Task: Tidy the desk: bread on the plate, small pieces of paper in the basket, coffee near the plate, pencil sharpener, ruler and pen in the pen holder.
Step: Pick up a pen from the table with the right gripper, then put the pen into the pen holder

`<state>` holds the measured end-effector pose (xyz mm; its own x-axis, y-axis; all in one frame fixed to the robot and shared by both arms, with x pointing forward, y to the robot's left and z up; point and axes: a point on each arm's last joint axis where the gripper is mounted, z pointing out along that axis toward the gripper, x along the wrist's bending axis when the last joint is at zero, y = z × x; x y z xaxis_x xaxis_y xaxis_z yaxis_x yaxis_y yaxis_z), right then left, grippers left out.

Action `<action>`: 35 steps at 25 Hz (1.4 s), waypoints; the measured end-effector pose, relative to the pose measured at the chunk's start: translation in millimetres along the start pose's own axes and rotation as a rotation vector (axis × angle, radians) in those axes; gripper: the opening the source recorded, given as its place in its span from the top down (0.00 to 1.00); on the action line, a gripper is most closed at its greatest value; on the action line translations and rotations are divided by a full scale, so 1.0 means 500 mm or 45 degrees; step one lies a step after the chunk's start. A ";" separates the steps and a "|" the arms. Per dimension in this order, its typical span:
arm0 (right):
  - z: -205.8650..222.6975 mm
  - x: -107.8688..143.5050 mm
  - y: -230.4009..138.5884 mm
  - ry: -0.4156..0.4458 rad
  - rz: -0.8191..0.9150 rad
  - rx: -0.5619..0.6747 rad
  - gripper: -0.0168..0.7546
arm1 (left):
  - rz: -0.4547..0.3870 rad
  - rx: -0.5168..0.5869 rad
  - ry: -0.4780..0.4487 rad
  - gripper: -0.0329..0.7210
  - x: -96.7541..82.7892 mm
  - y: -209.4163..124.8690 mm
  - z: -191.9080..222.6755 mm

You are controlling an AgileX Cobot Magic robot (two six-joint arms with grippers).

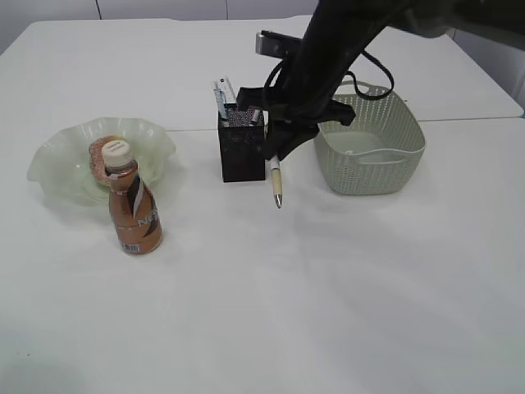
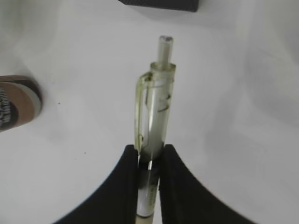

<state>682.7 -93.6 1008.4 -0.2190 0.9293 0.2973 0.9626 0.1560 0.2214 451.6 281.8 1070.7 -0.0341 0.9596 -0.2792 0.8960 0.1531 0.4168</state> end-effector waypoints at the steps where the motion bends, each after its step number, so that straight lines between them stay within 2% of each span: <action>1: -0.012 -0.004 0.003 0.035 -0.003 -0.012 0.90 | 0.000 0.000 0.000 0.55 0.000 0.000 0.000; 11: -0.088 -0.080 0.033 0.404 0.020 -0.123 0.90 | 0.000 0.015 0.000 0.55 0.000 -0.002 0.000; 16: -0.112 -0.085 0.043 0.624 -0.095 -0.223 0.90 | 0.000 0.027 -0.001 0.55 0.000 -0.004 0.000; 19: -0.121 -0.075 0.053 0.701 -0.189 -0.328 0.90 | 0.000 0.033 -0.001 0.55 0.000 -0.005 0.000; 22: -0.128 -0.071 0.065 0.716 -0.307 -0.464 0.90 | 0.000 0.033 -0.001 0.55 0.000 -0.005 0.000; 26: -0.135 -0.073 0.084 0.657 -0.448 -0.654 0.90 | 0.000 0.040 -0.001 0.55 0.000 -0.006 0.000; 30: -0.143 -0.074 0.104 0.617 -0.507 -0.831 0.90 | 0.000 0.048 -0.002 0.55 0.000 -0.007 0.000; 35: -0.109 -0.085 0.129 0.631 -0.575 -1.022 0.90 | -0.002 0.047 -0.004 0.55 -0.001 -0.007 0.000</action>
<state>745.6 -141.3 1060.6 -0.7474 0.5703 0.3407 0.4260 0.0179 0.9045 448.6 281.0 1069.4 -0.0340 0.9587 -0.2823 0.9118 0.1454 0.3839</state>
